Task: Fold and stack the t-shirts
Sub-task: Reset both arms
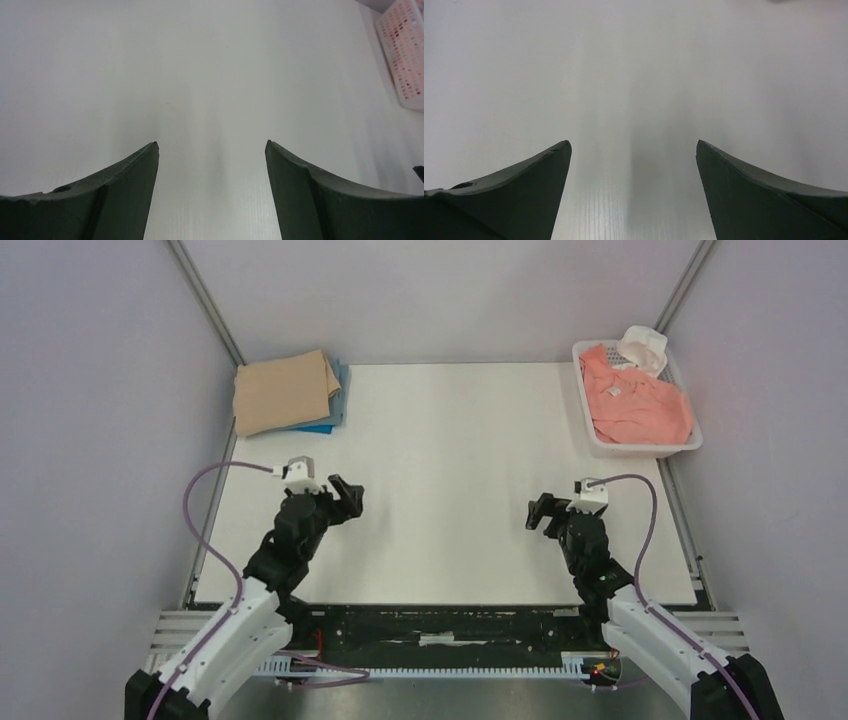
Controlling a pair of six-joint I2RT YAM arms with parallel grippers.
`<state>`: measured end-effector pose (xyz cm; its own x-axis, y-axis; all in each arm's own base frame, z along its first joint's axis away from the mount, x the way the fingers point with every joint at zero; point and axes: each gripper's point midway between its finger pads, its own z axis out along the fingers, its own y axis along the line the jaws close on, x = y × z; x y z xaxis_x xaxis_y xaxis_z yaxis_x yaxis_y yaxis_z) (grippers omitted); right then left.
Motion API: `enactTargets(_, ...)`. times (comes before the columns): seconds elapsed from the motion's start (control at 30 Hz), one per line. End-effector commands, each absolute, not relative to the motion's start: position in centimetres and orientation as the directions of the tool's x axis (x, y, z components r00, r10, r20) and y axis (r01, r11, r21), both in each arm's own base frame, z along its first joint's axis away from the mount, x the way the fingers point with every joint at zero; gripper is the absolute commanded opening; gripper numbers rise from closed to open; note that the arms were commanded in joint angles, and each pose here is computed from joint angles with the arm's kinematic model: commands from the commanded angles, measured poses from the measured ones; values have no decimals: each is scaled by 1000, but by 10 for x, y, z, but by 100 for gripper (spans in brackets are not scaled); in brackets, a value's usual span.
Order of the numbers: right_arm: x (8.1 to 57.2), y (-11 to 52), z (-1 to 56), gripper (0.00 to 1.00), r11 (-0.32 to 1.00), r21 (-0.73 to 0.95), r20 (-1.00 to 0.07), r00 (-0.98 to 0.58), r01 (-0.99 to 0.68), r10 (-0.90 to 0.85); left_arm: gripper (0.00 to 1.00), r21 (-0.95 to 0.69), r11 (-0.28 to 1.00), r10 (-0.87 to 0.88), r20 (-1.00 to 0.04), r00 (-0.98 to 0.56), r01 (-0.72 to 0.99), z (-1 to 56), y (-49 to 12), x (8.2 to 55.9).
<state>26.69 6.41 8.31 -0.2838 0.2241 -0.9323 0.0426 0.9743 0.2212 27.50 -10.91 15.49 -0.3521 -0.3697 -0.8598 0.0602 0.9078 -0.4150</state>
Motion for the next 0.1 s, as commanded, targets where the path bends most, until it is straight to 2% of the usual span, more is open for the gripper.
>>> enactTargets(0.0, 266, 69, 82, 98, 968, 250, -931, -270, 18, 245, 84, -426, 902, -428, -859, -282, -71, 153, -78, 263)
enactTargets(0.07, 266, 70, 86, 98, 966, 260, -931, -264, 11, 253, 84, -429, 900, -432, -859, -275, -74, 155, -76, 261)
